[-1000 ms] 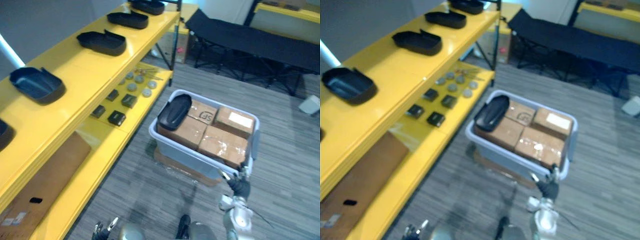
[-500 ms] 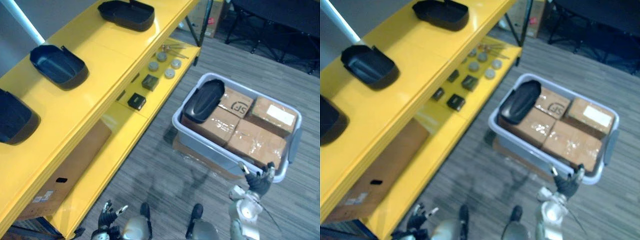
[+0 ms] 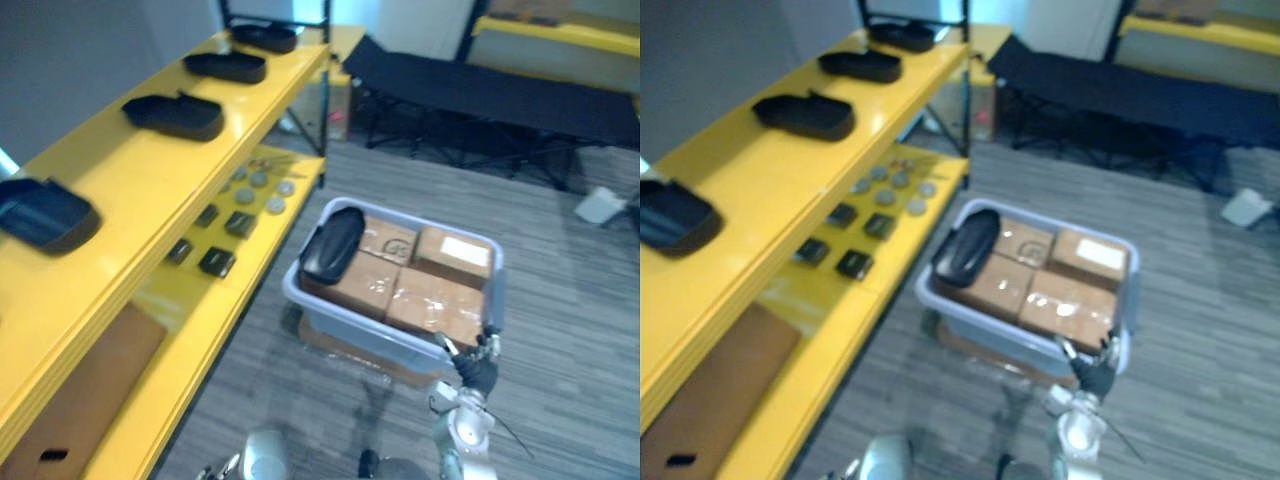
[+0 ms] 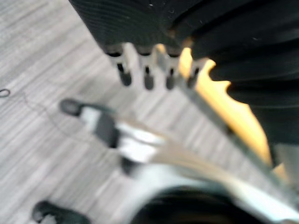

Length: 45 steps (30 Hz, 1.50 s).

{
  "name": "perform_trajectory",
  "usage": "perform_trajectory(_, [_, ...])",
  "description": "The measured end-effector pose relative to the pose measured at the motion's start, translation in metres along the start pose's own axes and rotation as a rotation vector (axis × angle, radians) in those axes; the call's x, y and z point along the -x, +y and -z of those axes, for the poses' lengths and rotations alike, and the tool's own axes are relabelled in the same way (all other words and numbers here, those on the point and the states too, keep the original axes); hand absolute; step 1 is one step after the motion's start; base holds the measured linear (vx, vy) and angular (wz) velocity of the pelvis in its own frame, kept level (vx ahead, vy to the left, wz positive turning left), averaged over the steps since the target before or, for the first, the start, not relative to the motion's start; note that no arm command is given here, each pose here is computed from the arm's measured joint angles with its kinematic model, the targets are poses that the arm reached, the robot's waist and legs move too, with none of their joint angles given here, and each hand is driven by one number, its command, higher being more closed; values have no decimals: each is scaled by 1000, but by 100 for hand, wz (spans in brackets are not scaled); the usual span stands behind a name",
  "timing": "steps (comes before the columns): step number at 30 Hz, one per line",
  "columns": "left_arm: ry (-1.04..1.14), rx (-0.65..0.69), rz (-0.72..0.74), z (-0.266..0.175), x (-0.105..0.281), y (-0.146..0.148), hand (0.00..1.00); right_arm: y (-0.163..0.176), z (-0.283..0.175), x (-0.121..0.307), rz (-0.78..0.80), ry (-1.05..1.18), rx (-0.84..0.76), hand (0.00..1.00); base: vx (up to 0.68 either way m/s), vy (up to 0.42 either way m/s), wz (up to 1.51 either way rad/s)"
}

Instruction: Walk over and take plastic housings, then place them on the shelf

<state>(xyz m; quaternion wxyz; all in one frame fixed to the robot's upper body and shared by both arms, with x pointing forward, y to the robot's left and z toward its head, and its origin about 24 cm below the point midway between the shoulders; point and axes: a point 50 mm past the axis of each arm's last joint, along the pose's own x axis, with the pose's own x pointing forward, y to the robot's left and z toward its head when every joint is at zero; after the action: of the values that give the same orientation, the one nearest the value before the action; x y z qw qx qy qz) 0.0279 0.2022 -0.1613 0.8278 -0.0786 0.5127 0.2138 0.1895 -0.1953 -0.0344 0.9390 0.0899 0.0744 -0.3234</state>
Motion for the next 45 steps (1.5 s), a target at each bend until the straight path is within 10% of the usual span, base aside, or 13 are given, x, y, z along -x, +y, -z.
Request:
perform_trajectory(10, [-272,-128,53,-75,-12,-21,0,-9,-8,-13,49,-47,65,0,66,113,13])
perform_trajectory(25, [-398,-81,62,-110,-13,-31,0,86,-136,-110,63,-223,-119,0,-60,63,26])
perform_trajectory(45, [-452,-70,203,-130,-13,-68,0,38,-240,-180,268,-15,7,0,0,-30,13])
